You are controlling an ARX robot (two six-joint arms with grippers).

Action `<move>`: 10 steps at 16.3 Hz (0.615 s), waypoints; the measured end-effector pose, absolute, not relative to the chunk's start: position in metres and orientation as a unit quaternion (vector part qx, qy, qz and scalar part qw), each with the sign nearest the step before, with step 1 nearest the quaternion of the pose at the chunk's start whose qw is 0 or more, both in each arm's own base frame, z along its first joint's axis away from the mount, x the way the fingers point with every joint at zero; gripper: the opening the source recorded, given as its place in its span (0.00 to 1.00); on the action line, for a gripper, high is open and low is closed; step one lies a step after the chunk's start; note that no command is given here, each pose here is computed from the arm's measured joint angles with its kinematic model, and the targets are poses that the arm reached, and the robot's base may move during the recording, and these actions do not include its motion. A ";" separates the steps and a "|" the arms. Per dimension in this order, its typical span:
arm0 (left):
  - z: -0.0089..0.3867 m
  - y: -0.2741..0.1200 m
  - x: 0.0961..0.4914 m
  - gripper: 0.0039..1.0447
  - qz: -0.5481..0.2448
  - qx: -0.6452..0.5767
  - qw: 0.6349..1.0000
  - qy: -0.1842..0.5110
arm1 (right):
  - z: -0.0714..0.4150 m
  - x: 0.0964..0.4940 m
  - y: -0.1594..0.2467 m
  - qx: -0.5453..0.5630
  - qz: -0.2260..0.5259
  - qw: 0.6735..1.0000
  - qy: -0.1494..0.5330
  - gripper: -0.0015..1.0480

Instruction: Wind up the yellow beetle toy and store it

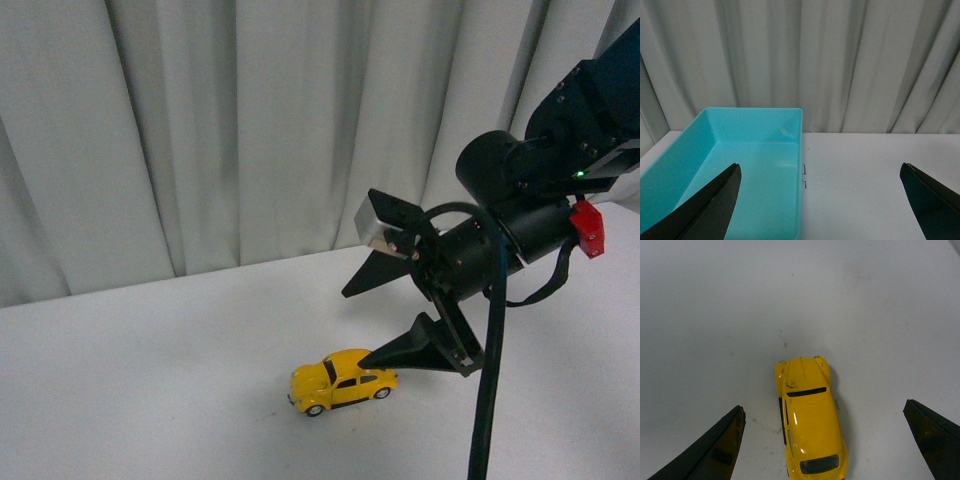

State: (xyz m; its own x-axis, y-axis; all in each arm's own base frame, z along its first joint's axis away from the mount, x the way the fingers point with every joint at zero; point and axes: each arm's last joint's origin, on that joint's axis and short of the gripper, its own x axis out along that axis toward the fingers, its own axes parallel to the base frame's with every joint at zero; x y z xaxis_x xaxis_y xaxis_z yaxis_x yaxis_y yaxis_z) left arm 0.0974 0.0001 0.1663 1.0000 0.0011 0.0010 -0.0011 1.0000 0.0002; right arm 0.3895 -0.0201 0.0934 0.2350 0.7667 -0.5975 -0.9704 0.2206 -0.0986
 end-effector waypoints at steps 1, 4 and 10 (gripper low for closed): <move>0.166 0.000 0.097 0.94 0.001 0.000 1.000 0.000 | 0.090 0.392 -0.018 -0.247 0.587 0.739 0.219 0.94; 0.166 0.000 0.097 0.94 0.001 0.000 1.000 0.000 | 0.081 0.401 -0.012 -0.280 0.611 0.704 0.231 0.94; 0.166 0.000 0.097 0.94 0.001 0.000 1.000 0.000 | 0.059 0.407 0.004 -0.325 0.639 0.652 0.246 0.94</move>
